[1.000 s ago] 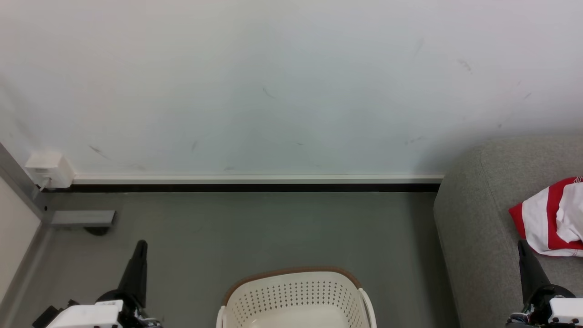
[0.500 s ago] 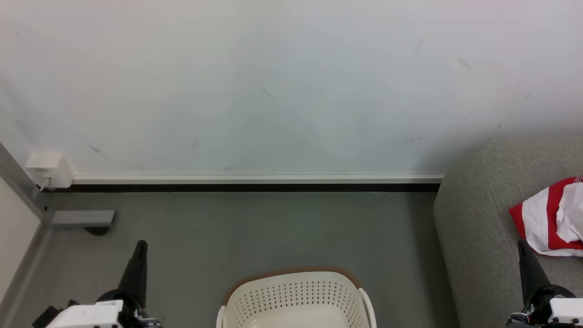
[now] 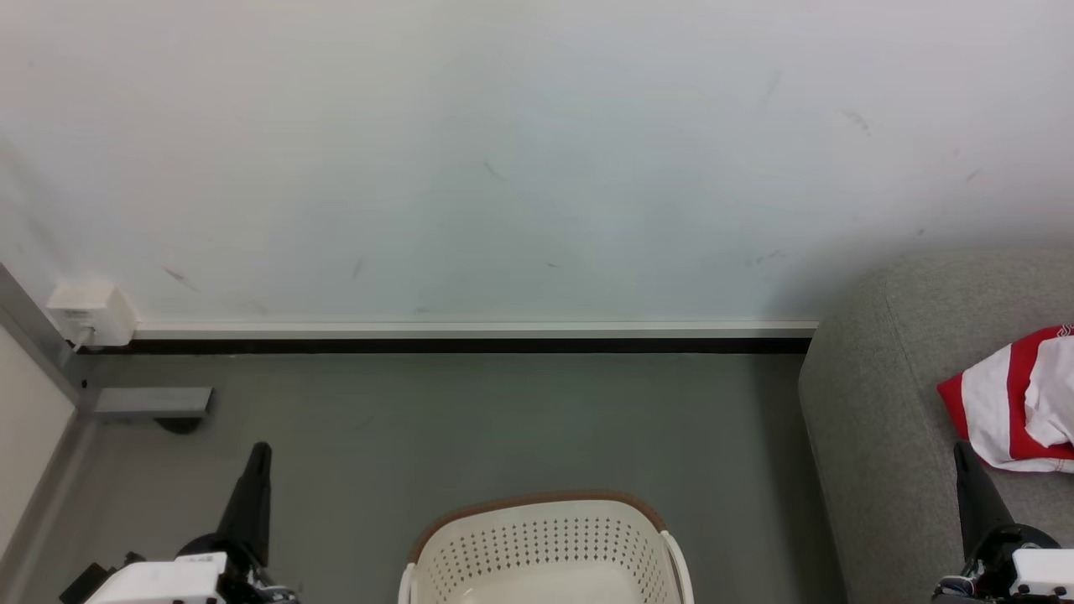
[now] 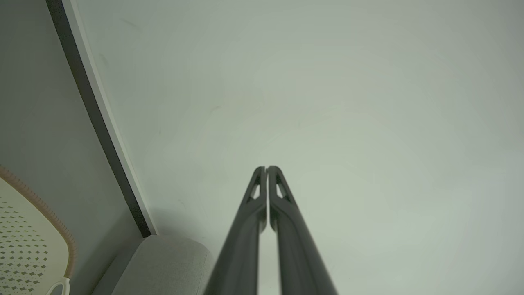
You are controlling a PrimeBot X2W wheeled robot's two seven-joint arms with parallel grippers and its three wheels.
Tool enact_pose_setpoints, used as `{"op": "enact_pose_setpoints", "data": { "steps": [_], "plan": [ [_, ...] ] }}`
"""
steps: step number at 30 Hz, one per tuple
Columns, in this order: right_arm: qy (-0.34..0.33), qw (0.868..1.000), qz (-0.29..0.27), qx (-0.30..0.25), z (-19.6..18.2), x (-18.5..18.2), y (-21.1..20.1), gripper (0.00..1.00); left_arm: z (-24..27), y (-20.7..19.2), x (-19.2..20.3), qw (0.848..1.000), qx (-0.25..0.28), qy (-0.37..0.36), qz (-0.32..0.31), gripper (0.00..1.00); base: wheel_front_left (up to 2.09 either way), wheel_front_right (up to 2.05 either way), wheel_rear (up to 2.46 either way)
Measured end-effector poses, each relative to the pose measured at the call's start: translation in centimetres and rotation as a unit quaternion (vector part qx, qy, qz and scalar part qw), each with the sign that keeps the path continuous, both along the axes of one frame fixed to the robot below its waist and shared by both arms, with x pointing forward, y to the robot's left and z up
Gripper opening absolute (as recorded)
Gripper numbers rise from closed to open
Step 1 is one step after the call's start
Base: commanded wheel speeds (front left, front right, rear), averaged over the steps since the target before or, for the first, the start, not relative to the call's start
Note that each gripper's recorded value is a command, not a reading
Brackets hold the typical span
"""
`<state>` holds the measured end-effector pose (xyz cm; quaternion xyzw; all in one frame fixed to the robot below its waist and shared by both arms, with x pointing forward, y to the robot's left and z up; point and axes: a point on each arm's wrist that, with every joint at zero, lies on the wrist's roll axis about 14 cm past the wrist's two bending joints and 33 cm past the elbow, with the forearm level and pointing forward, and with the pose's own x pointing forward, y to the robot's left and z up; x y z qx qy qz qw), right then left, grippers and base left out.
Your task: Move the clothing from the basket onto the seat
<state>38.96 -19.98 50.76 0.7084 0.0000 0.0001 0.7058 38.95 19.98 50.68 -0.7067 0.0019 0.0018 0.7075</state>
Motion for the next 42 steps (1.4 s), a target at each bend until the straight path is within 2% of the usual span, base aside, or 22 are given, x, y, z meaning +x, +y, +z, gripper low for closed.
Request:
{"op": "enact_pose_setpoints", "data": {
  "steps": [42],
  "plan": [
    [0.000,1.000,0.000,0.000,0.00,0.00,0.00,0.00,0.00,-0.01,0.00,1.000,0.000,0.000,0.000,0.00,0.00,0.00,0.00]
  ]
}}
